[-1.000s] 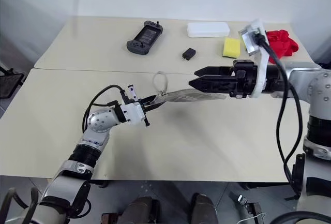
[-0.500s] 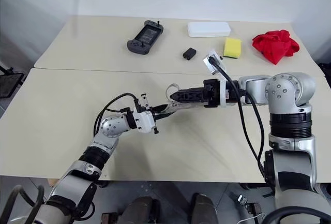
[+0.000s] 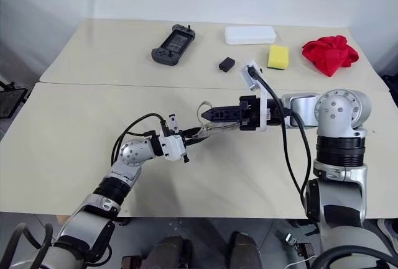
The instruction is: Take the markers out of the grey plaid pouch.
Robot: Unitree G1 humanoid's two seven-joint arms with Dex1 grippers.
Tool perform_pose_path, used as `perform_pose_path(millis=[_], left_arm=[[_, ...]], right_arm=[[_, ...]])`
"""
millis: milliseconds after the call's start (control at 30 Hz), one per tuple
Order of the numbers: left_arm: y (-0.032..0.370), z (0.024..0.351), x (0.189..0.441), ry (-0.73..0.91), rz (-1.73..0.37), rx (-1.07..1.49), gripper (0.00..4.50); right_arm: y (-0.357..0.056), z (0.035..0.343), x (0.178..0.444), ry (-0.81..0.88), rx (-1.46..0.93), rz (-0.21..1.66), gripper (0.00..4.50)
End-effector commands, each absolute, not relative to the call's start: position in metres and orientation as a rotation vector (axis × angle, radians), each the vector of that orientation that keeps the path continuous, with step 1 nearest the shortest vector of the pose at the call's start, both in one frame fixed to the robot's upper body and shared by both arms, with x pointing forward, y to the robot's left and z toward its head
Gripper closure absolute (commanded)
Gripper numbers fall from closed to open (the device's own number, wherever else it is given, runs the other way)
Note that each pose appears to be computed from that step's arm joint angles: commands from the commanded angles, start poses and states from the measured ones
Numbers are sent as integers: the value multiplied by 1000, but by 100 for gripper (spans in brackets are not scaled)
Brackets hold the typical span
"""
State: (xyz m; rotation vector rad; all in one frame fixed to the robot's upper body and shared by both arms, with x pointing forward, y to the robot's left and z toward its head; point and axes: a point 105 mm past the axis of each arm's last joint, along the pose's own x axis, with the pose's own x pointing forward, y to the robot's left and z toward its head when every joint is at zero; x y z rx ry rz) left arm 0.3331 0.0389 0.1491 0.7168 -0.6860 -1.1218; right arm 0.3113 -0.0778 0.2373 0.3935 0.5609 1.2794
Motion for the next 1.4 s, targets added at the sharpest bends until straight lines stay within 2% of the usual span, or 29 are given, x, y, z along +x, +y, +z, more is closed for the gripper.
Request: perform_pose_path(millis=[33, 67, 200, 333, 533, 667, 867, 1000, 1100, 1267, 1400], left_arm=[[39, 157, 331, -708, -1117, 677, 450], [39, 157, 331, -703, -1118, 662, 450], [42, 164, 333, -649, -1145, 507, 450], [51, 167, 326, -507, -1246, 231, 450], [70, 157, 314, -295, -1339, -33, 450], [77, 162, 318, -258, -1299, -158, 450], [86, 164, 328, -261, -1227, -183, 450], [77, 159, 325, -310, -1260, 47, 450], [67, 166, 323, -412, -1277, 235, 450], [49, 172, 318, -588, -1311, 458, 450], [37, 168, 317, -674, -1305, 541, 450]], right_arm=[[-77, 255, 306, 456, 394, 1336, 420], [-78, 257, 306, 436, 404, 1343, 448], [-88, 276, 309, 311, 486, 1354, 448], [-116, 290, 315, 201, 517, 1276, 448], [-162, 290, 334, 138, 515, 1067, 448], [-182, 280, 338, 146, 488, 988, 448], [-201, 282, 335, 96, 484, 944, 448], [-186, 280, 327, 117, 471, 1013, 448], [-173, 283, 319, 168, 483, 1091, 388], [-163, 292, 307, 214, 477, 1181, 230], [-155, 280, 311, 316, 459, 1161, 99]])
